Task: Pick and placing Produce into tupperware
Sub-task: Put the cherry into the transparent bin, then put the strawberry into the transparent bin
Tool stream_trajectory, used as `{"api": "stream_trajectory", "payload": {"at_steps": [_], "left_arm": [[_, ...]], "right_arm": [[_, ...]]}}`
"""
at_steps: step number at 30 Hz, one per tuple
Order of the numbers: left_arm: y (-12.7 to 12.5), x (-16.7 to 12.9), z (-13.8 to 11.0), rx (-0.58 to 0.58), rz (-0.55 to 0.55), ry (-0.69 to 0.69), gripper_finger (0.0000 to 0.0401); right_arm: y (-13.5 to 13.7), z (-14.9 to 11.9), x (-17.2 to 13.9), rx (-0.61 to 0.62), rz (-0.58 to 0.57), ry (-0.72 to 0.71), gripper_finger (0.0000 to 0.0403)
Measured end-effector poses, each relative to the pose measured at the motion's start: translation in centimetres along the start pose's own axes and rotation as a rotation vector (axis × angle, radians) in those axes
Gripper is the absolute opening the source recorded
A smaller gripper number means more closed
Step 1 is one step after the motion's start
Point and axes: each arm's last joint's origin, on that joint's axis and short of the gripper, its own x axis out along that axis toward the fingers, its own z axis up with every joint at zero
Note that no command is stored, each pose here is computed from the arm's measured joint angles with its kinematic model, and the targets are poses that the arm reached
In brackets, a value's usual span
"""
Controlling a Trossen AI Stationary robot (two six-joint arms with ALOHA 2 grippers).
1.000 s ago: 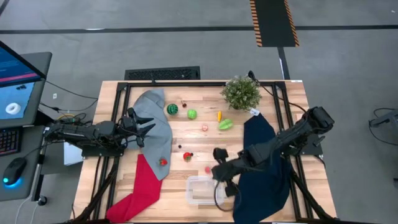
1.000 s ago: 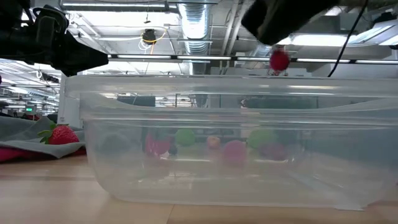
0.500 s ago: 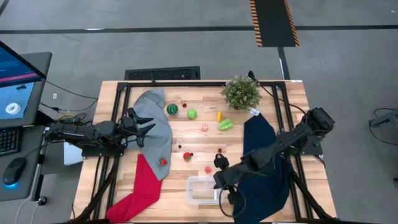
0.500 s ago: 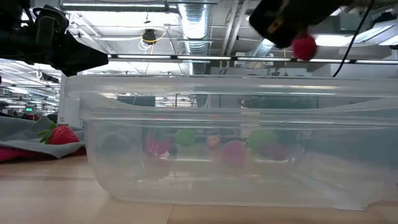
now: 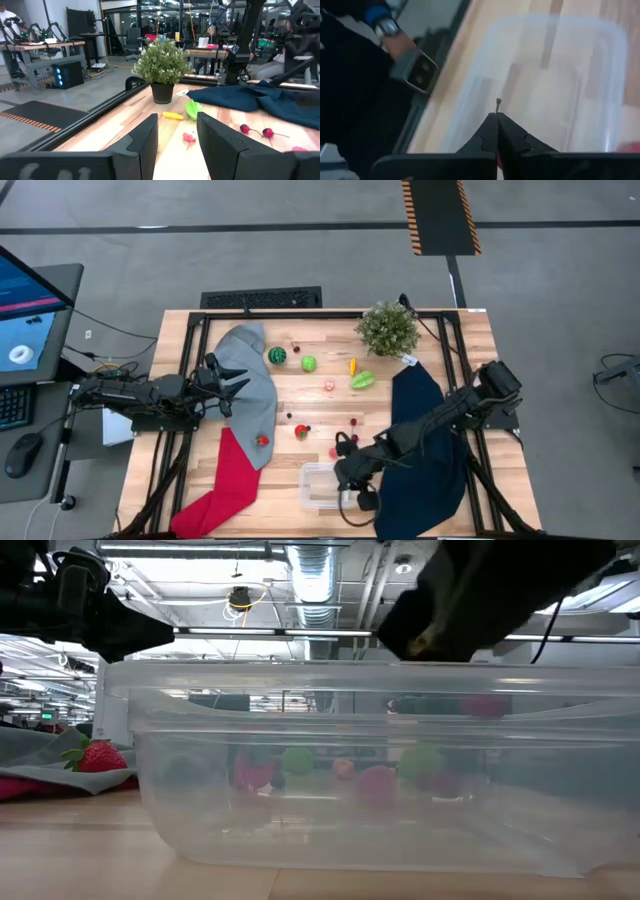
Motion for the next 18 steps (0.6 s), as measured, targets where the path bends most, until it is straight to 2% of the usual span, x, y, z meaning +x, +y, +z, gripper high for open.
{"api": "stream_trajectory", "payload": {"at_steps": [6,11,18], "left_arm": [[0.0,0.0,-0.1,0.005,0.001,0.009,0.0127],[0.0,0.0,-0.1,0.006,-0.006,0.011,0.0127],[0.0,0.1,-0.1,0.006,-0.007,0.011,0.0127]], "right_arm": [[0.2,1.2,-0.1,-0.023,0.008,-0.025,0.0086],[-0.3,1.3,-0.6,-0.060,-0.013,0.008,0.0107],[-1.1,2.8,-5.3,-0.117,-0.132,0.020,0.0105]]}}
